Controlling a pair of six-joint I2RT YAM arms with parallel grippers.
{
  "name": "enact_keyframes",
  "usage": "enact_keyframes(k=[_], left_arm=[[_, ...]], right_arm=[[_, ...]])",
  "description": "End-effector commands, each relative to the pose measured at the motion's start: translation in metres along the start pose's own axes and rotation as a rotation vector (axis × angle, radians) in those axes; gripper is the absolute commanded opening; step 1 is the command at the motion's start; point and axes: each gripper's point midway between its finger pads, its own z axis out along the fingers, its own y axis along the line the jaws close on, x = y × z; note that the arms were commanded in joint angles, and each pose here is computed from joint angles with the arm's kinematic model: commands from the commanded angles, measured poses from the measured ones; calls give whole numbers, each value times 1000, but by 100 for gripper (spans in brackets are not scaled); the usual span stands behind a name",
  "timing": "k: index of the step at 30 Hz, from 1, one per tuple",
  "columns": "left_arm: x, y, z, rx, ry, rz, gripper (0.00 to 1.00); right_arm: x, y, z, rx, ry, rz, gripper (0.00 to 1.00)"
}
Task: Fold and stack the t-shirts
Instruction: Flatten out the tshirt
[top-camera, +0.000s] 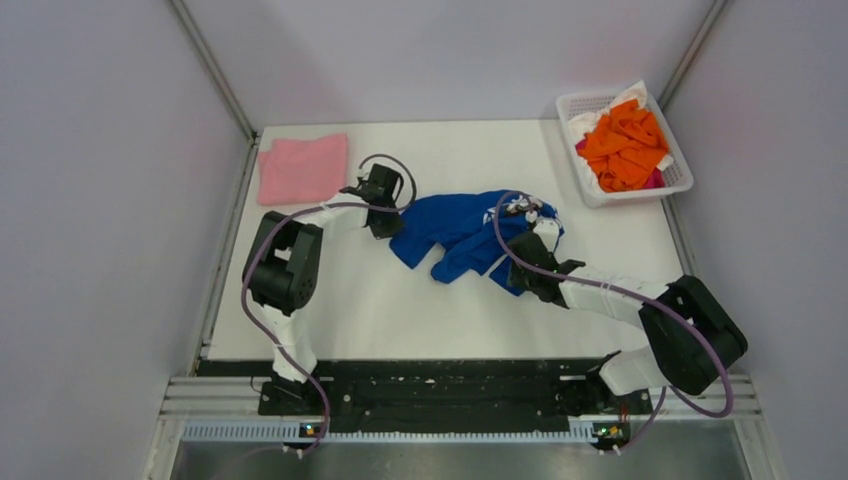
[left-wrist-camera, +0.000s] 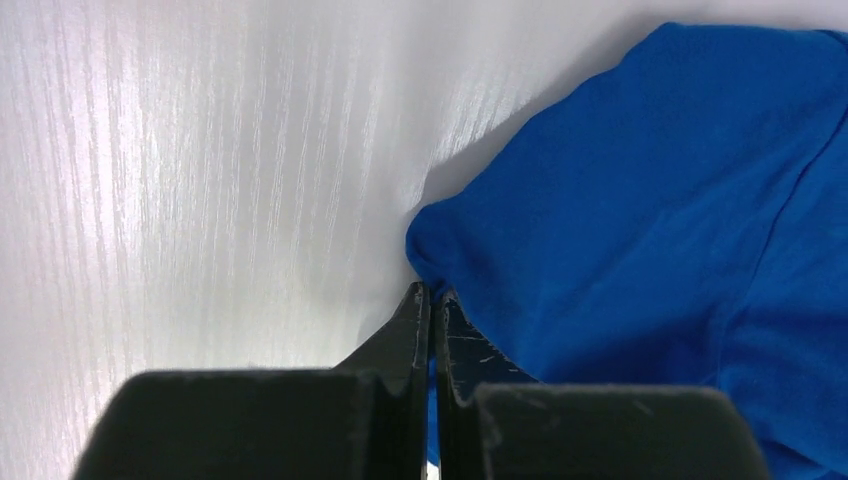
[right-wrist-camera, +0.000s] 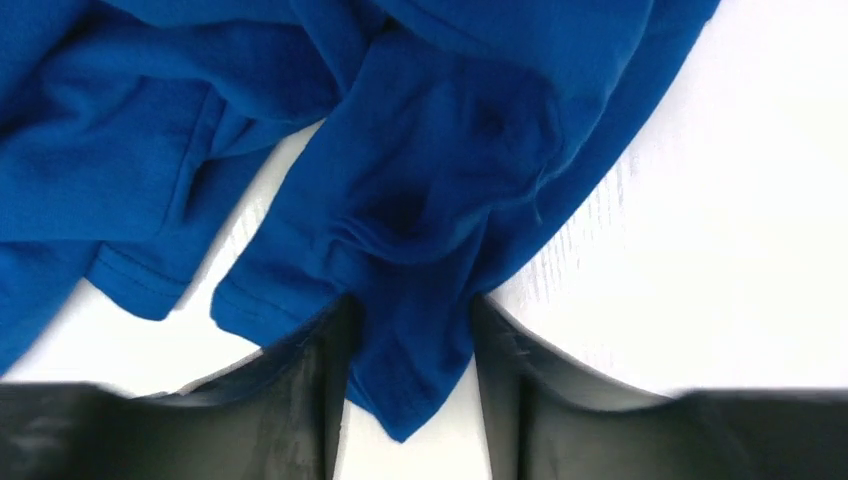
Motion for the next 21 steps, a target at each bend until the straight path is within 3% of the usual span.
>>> enact_keyframes(k=[1,2,7,15,21], left_arm=[[31,28,-5,-61,38,24,0],[27,29,-12,-53,5,22,0],[14,44,-58,-32,-151,-8,0],[-21,50,-158,130,-496,-94,0],[-59,50,-260,242,-763,-108,0]], right_arm=[[1,-5,2,26,-36,25,32],[-1,-6,1,32,-47,30,22],[-21,-8,-14,31,-105,43,1],[-93,-16,-79,0,-344,66,0],[-172,-21,-160,-55,-604,115,0]])
